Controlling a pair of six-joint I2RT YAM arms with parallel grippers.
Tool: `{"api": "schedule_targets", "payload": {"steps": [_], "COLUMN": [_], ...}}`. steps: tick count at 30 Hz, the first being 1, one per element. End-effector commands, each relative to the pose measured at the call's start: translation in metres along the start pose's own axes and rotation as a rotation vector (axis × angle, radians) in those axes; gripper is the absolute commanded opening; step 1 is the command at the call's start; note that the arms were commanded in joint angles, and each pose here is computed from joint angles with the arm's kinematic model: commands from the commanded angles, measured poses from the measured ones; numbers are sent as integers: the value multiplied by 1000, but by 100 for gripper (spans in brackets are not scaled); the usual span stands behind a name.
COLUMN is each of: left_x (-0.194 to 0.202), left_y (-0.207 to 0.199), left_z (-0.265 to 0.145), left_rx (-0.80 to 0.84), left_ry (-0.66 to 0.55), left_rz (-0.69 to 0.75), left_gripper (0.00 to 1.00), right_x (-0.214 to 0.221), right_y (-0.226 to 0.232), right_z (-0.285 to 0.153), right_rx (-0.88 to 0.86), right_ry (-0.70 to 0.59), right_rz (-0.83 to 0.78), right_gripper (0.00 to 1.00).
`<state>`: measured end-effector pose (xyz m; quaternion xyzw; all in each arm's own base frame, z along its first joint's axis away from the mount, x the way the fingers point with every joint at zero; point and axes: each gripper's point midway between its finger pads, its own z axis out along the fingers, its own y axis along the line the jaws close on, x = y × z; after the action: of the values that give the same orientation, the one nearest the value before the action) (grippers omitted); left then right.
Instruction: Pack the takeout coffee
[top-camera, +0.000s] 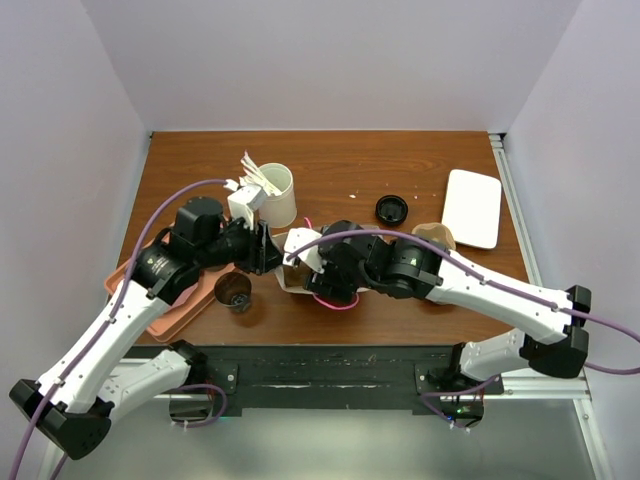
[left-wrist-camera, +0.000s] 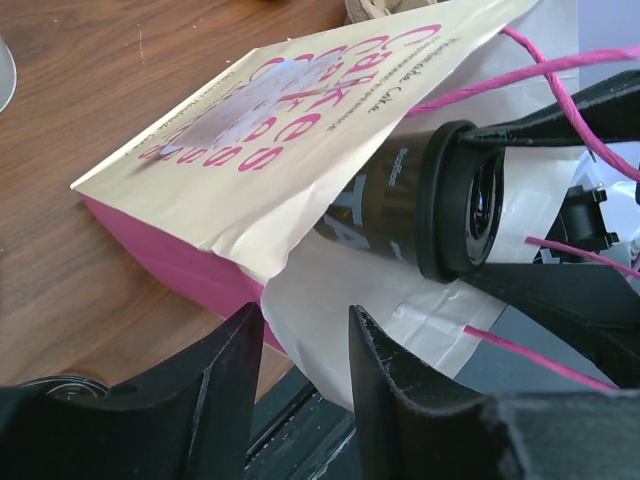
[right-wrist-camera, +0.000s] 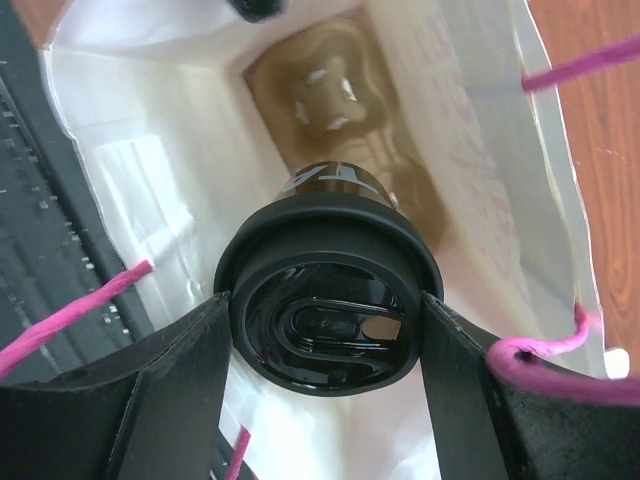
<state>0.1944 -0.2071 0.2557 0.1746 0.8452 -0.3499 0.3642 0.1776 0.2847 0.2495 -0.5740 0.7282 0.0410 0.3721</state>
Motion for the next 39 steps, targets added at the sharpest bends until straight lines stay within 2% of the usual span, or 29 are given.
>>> {"api": "schedule_targets", "payload": {"steps": [1, 6, 14, 19, 20, 26, 33, 39], "left_x": [1, 2, -6, -6, -4, 5, 1, -4], "left_y": [-2, 4, -7, -10, -9, -6, -14, -16], "left_z": [-3, -7, -7, -11, -11, -6, -8, -7], "left_rx": [4, -33, 29, 41, 37, 47, 99, 110], "left_ry": [26, 16, -30, -35, -29, 8, -14, -25], "left_rz": [27, 47, 54, 66, 68, 100, 162, 186], "left_gripper": [44, 42, 42, 42, 40, 13, 10, 9], "right_x": [-17, -16, 4, -1, 1, -4, 2, 7], "right_y": [3, 8, 7, 7, 8, 10, -3, -4], "right_z": [-12, -8, -2, -3, -1, 4, 0, -1], "right_rx": [9, 66, 125, 128, 126, 120, 167, 156], "right_ry": [-76, -79, -45, -78, -77, -82, -74, -62], "right_rz": [-3, -33, -130, -133, -135, -166, -291, -308], "right_gripper": [34, 34, 34, 34, 34, 36, 36, 36]}}
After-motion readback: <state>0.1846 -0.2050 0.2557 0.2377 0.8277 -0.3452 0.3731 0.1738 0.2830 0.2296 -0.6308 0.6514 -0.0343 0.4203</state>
